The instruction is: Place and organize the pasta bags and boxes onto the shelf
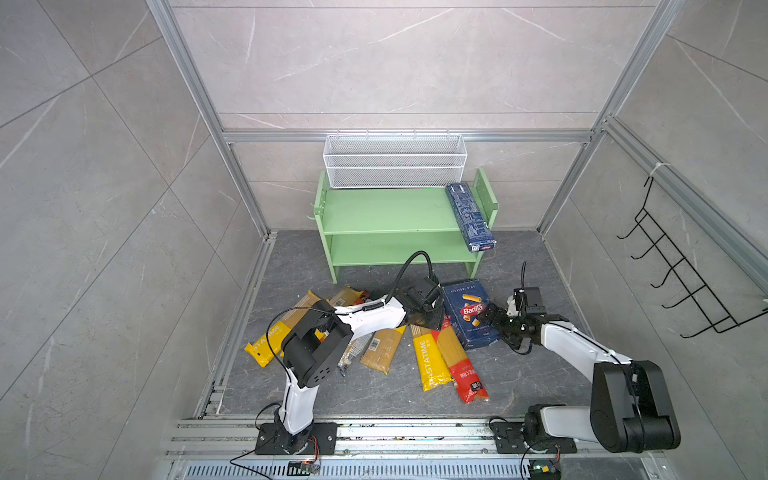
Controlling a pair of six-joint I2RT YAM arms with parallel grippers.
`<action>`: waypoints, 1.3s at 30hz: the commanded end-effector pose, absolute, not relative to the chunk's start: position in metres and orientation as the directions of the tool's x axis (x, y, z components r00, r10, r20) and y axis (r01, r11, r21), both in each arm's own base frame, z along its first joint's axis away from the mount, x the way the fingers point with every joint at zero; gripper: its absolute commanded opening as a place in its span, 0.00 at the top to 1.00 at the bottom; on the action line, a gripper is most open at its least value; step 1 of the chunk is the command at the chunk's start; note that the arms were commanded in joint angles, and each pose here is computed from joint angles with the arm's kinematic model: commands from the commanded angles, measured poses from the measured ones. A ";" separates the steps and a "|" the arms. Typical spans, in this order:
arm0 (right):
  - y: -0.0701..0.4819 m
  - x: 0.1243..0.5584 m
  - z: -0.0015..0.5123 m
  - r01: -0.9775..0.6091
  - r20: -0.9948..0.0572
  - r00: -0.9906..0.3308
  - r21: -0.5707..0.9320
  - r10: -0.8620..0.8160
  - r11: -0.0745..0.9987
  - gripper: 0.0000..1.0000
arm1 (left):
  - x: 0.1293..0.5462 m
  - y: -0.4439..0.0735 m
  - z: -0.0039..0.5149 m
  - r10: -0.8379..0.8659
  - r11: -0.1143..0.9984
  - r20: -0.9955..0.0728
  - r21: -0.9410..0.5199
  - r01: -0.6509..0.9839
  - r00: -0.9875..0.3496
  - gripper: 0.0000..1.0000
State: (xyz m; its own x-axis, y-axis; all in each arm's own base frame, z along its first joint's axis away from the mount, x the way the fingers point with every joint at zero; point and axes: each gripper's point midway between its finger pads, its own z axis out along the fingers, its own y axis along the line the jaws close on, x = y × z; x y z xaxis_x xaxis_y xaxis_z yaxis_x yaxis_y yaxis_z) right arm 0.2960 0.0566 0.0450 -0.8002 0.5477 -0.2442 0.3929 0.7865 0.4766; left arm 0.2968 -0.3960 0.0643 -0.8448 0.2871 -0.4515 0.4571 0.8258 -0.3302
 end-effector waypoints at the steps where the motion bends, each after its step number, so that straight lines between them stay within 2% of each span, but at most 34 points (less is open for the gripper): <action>1: 0.059 0.232 0.005 0.500 -0.044 -0.834 0.362 0.550 0.787 0.01 | 0.306 -0.398 0.070 0.288 0.833 -0.465 -0.310 0.459 -0.837 0.44; 7: 0.051 0.218 0.013 0.525 -0.058 -0.818 0.331 0.572 0.784 0.01 | 0.324 -0.386 0.083 0.244 0.852 -0.495 -0.302 0.429 -0.834 0.44; 14: 0.065 0.210 -0.003 0.540 -0.012 -0.803 0.410 0.596 0.735 0.01 | 0.349 -0.379 0.099 0.217 0.855 -0.520 -0.308 0.418 -0.826 0.44; 22: 0.067 0.219 -0.002 0.525 -0.033 -0.802 0.438 0.597 0.730 0.01 | 0.377 -0.375 0.112 0.190 0.858 -0.549 -0.311 0.410 -0.814 0.44; 30: 0.075 0.233 -0.001 0.502 -0.020 -0.815 0.476 0.579 0.722 0.01 | 0.401 -0.394 0.119 0.204 0.844 -0.564 -0.313 0.435 -0.800 0.46; 39: 0.082 0.245 -0.003 0.500 -0.007 -0.811 0.512 0.586 0.698 0.01 | 0.409 -0.399 0.096 0.222 0.839 -0.517 -0.330 0.432 -0.827 0.57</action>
